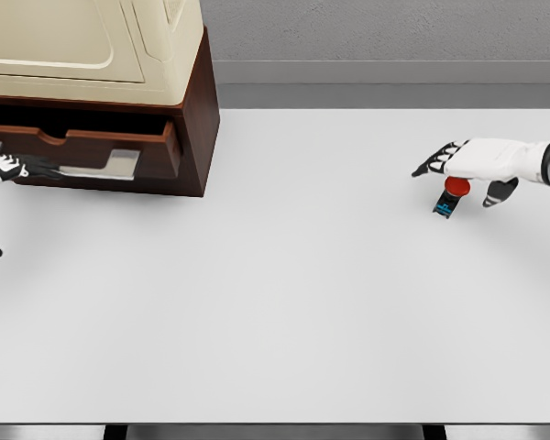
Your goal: Open the cabinet drawer with left arm, and place a switch into the drawer with right arm
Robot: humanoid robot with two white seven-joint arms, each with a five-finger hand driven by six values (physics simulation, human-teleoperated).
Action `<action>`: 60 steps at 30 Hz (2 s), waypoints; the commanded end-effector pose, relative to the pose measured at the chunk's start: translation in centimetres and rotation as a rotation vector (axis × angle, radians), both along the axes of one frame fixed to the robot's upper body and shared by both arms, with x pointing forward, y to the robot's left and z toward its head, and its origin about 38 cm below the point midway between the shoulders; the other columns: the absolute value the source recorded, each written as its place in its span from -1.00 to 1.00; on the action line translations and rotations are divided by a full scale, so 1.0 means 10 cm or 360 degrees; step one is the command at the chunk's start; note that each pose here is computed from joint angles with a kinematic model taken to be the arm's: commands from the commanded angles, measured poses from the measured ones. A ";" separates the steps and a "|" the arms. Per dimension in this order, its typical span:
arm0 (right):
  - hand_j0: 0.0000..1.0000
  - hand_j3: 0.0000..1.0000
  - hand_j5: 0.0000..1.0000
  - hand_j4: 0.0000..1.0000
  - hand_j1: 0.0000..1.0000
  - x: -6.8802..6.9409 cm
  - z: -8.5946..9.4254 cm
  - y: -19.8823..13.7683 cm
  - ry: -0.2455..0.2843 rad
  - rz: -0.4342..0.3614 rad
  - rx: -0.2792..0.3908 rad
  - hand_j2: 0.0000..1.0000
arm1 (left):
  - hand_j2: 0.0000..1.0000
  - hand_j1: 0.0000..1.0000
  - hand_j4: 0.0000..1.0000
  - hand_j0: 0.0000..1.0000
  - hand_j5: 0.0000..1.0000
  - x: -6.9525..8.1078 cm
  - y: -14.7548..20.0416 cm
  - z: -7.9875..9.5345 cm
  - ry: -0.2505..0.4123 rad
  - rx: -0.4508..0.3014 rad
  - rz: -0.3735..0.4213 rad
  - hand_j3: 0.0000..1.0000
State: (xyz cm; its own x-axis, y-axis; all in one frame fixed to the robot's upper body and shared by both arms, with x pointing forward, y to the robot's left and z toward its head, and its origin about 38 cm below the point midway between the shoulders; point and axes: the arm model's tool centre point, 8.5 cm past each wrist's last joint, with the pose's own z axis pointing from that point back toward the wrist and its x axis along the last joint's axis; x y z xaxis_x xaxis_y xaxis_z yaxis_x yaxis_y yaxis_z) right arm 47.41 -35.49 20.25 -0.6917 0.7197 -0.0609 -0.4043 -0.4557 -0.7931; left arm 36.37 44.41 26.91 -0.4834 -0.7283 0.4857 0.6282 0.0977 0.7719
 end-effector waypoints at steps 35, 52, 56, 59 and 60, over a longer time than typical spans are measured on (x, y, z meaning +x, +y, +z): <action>1.00 1.00 1.00 1.00 1.00 -0.02 -0.05 0.02 0.0023 0.0016 -0.0018 1.00 | 1.00 1.00 1.00 1.00 1.00 -0.32 0.28 0.19 0.0105 0.0018 0.0017 1.00; 0.68 0.68 0.68 0.68 0.68 -0.03 -0.04 0.00 0.0024 0.0009 -0.0024 0.68 | 1.00 1.00 1.00 1.00 1.00 -0.28 0.22 0.44 0.0014 -0.0079 0.0011 1.00; 0.62 0.62 0.62 0.62 0.62 -0.03 -0.04 -0.03 0.0024 0.0004 -0.0029 0.62 | 1.00 1.00 1.00 1.00 1.00 -0.28 0.21 0.48 0.0014 -0.0133 0.0016 1.00; 0.48 0.48 0.48 0.48 0.48 -0.03 -0.04 -0.03 0.0024 0.0004 -0.0026 0.48 | 1.00 1.00 1.00 1.00 1.00 -0.28 0.22 0.48 0.0016 -0.0150 0.0027 1.00; 0.41 0.41 0.41 0.41 0.41 -0.03 -0.04 -0.03 0.0024 0.0004 -0.0026 0.41 | 1.00 1.00 1.00 1.00 1.00 -0.28 0.22 0.48 0.0018 -0.0150 0.0027 1.00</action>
State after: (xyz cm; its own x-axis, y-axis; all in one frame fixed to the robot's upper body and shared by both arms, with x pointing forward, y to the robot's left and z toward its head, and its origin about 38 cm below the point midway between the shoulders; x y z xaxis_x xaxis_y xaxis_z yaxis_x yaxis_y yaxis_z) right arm 47.08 -35.67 19.80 -0.6970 0.7142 -0.0646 -0.4137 -0.4741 -0.7772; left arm 33.53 46.53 31.53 -0.4710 -0.6911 0.5482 0.6350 0.1657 0.7545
